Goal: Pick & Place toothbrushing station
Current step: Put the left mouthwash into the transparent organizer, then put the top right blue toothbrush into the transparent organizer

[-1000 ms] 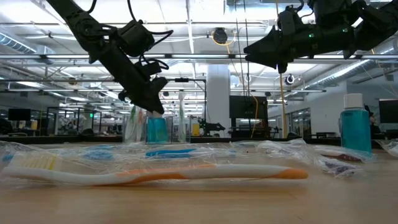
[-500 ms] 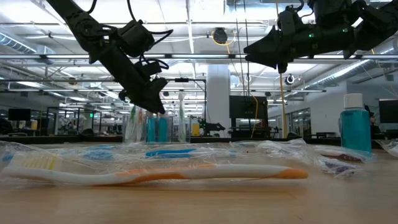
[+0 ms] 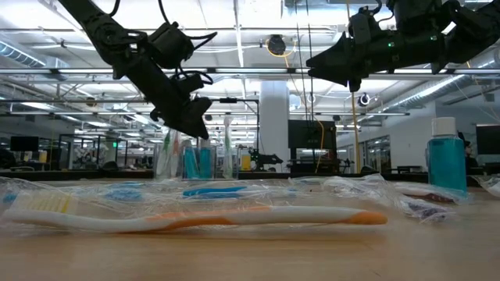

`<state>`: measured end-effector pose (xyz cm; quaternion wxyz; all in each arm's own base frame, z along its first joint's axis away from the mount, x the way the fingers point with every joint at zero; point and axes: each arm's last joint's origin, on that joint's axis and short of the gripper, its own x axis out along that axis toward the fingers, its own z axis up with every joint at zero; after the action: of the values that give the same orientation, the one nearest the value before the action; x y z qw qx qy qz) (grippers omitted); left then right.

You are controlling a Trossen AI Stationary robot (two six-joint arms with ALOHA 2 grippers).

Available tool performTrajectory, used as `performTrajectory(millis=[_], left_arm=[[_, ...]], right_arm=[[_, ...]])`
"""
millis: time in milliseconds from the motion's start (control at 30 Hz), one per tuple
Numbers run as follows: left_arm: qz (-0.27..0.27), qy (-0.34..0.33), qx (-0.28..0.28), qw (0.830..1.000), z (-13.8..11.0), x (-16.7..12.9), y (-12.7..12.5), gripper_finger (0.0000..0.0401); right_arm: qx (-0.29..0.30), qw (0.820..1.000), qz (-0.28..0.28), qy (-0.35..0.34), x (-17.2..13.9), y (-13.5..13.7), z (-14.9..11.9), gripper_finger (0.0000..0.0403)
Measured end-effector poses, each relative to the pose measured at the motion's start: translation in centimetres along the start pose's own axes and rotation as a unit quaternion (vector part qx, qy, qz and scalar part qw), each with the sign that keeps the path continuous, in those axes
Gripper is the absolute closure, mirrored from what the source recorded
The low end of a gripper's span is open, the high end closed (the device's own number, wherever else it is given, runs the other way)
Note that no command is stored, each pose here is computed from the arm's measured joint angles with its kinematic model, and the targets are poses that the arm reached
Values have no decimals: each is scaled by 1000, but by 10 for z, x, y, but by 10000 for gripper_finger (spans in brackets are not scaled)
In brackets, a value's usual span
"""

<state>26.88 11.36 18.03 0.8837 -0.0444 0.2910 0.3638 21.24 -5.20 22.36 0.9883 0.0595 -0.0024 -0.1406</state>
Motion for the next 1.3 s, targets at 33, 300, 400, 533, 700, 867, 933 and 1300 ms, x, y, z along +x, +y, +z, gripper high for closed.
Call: performTrajectory(millis=[33,300,400,533,700,867,933,1300], left_arm=[[-2,-3,4,1000,0,-1,-1,206],[-31,-32,23,999,19,-15,-17,206],[-44,-34,45,997,32,-29,-23,206],[-72,-37,58,995,46,-50,-31,206],[-142,-28,69,987,45,-69,-45,206],[-189,34,68,979,29,-80,-61,206],[-202,62,70,975,22,-83,-67,206],[-184,140,65,971,13,-111,-59,206]], right_arm=[[0,1000,0,0,0,0,0,234],[0,1000,-1,0,0,0,0,234],[0,1000,-1,0,0,0,0,234],[0,1000,0,3,0,0,-1,234],[1,1000,-1,5,0,0,-1,234],[13,1000,-1,7,0,0,-1,234],[10,1000,-2,15,0,0,-3,234],[-27,972,-147,178,-8,-12,-36,234]])
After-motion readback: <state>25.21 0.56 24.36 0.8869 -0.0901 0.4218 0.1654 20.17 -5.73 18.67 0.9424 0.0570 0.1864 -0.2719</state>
